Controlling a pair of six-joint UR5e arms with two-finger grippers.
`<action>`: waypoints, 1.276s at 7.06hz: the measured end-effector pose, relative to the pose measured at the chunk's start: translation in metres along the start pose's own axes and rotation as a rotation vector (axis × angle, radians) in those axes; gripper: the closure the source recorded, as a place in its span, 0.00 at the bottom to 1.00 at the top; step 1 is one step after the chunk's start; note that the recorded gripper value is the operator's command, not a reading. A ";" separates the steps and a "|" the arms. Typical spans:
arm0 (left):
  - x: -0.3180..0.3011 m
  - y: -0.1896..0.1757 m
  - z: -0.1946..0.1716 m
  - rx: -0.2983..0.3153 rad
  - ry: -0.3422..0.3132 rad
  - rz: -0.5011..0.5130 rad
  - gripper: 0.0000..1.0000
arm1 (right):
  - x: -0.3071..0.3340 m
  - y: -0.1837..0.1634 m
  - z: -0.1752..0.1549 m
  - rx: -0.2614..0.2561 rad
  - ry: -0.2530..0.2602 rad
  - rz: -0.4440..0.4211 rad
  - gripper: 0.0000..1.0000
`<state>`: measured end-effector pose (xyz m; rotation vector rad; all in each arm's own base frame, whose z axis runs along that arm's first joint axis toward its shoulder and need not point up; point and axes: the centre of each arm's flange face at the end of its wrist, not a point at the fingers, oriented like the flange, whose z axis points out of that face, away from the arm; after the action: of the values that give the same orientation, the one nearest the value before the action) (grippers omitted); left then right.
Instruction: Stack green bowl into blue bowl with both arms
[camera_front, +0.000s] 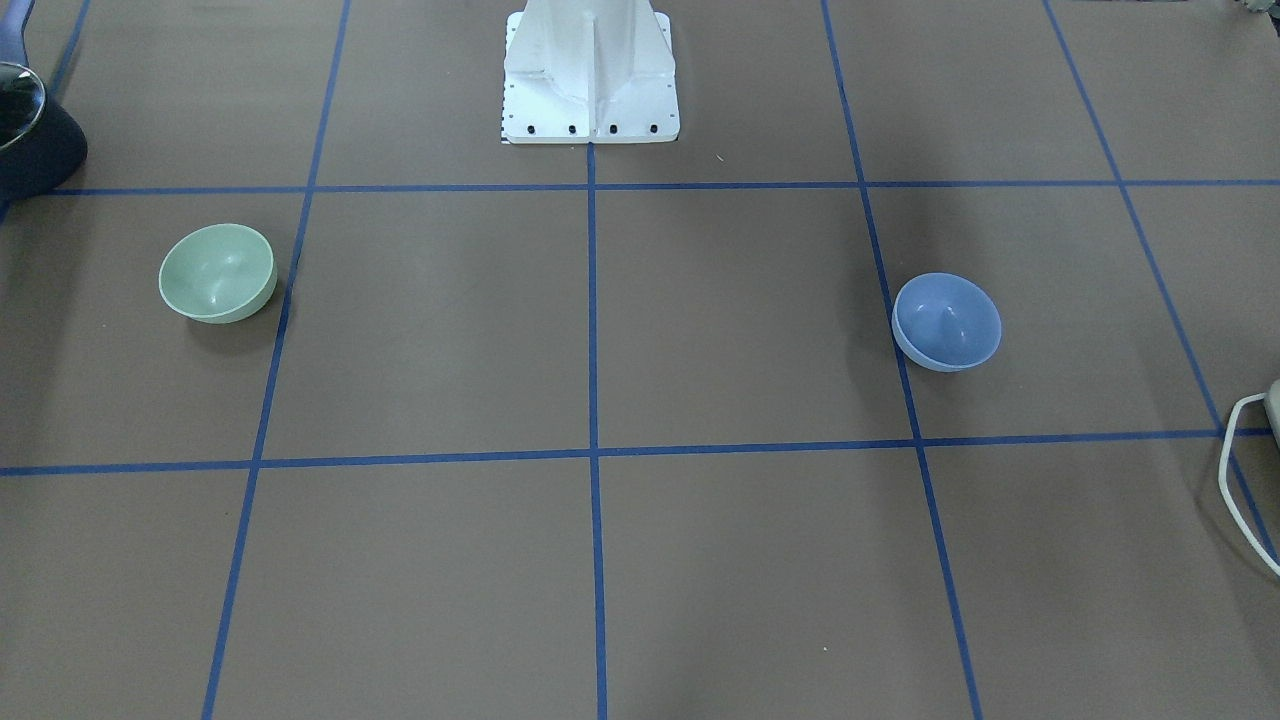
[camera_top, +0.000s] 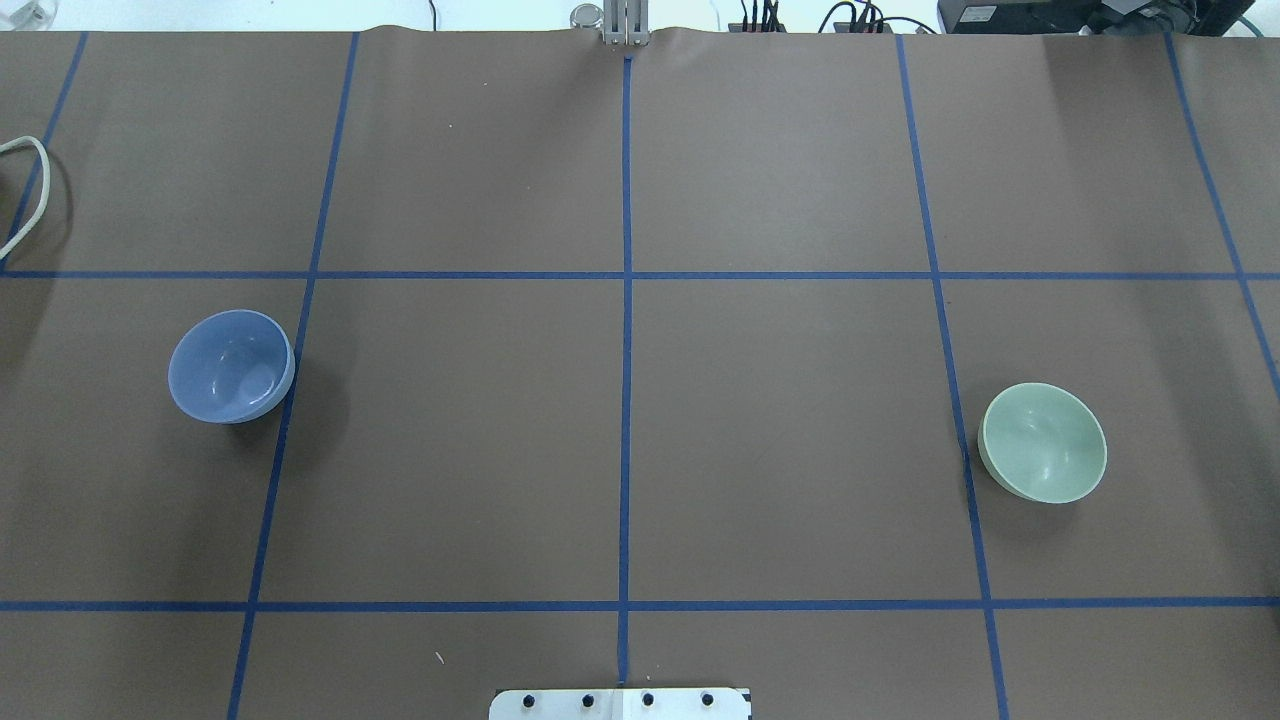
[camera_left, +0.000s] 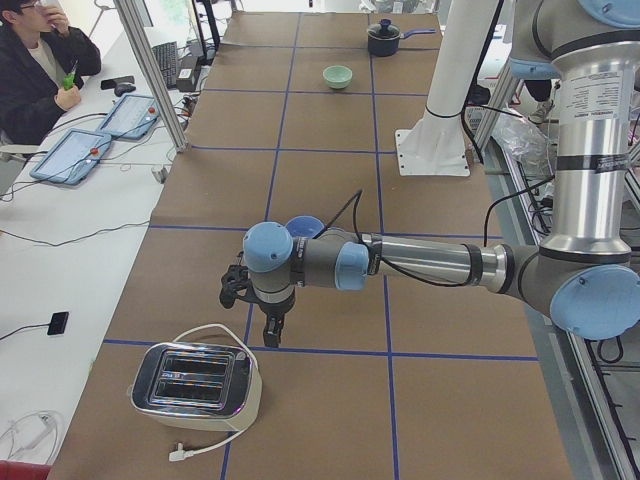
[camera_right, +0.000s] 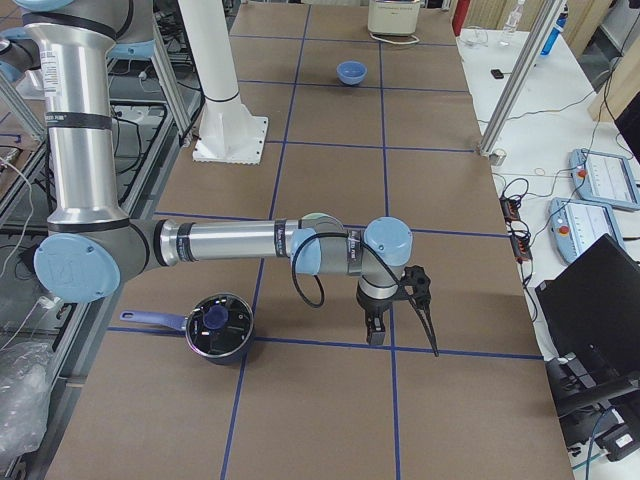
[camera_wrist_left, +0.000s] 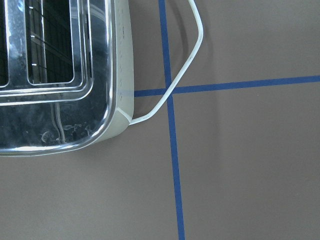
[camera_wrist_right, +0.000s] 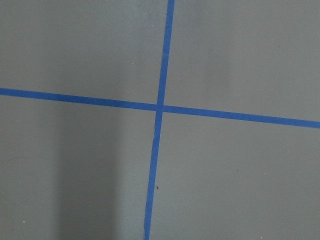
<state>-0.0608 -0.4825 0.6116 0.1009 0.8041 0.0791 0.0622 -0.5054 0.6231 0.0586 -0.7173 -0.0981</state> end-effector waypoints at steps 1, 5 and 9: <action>0.006 -0.010 -0.005 0.018 0.000 0.018 0.01 | -0.002 -0.002 -0.002 0.006 -0.001 -0.002 0.00; 0.017 -0.022 -0.015 0.078 -0.002 0.083 0.01 | -0.010 -0.012 -0.012 0.027 0.000 -0.021 0.00; 0.059 -0.035 0.009 0.086 0.016 0.161 0.01 | -0.029 -0.018 -0.012 0.028 -0.002 -0.057 0.00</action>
<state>-0.0124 -0.5113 0.5709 0.2468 0.8143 0.1980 0.0470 -0.5200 0.5939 0.1053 -0.7192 -0.1424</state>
